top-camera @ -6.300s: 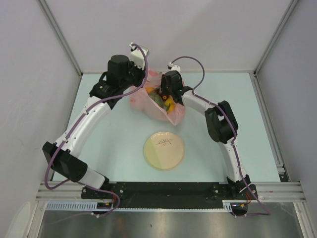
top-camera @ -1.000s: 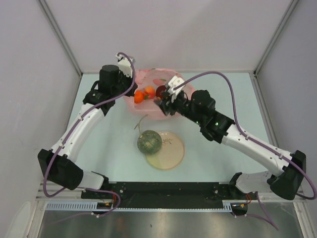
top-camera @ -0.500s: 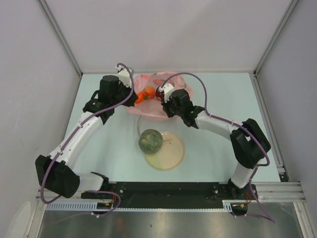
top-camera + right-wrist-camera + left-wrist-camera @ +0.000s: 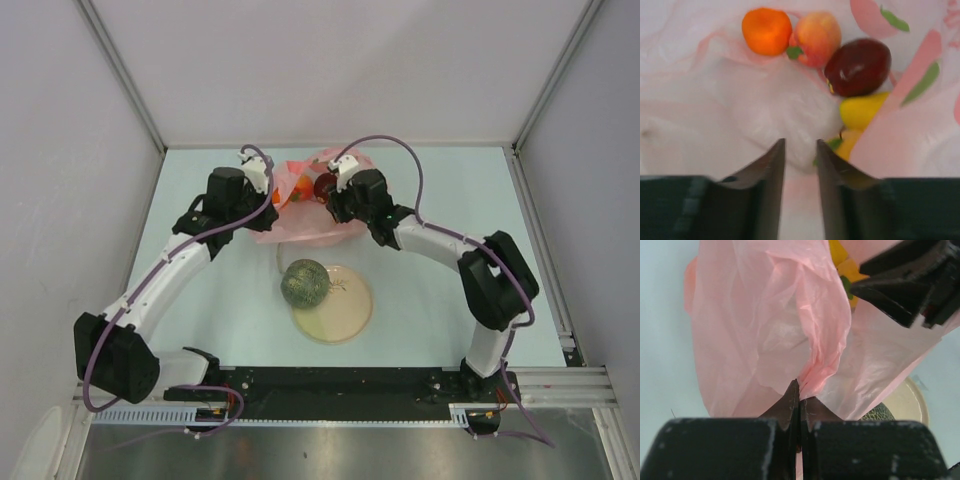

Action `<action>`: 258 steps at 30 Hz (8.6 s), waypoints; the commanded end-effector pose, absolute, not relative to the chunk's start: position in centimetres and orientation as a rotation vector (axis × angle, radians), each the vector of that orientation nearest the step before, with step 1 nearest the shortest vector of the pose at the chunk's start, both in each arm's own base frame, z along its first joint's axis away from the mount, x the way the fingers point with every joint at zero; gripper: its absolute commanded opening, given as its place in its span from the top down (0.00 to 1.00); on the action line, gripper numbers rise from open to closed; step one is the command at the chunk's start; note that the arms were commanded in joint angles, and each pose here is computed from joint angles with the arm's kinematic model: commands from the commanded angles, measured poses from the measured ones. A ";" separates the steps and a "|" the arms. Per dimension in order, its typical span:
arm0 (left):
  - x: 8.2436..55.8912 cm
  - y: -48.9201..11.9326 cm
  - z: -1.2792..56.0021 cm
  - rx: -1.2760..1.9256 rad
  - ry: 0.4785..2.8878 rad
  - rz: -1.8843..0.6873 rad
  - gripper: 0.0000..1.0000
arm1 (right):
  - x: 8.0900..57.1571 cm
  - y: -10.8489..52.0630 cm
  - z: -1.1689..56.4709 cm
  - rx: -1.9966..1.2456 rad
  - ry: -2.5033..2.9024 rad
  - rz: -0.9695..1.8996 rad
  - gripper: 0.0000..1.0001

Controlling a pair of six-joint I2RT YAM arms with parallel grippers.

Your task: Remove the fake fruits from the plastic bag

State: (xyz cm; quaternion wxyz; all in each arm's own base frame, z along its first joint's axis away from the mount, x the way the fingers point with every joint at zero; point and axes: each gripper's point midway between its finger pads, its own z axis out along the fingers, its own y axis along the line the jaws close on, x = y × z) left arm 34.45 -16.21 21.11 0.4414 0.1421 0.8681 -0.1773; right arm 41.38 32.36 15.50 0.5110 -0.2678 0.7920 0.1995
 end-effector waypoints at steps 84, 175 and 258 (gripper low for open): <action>37.6 -17.8 24.3 0.391 2.044 -0.463 1.00 | 35.7 33.8 31.2 -0.761 1.620 0.799 0.75; 34.8 -16.6 21.6 0.478 2.101 -0.423 1.00 | 38.5 31.3 16.2 -0.552 2.020 0.645 0.37; 37.3 -17.8 23.1 0.478 2.089 -0.432 1.00 | 26.6 31.3 24.2 -1.079 1.638 0.792 0.57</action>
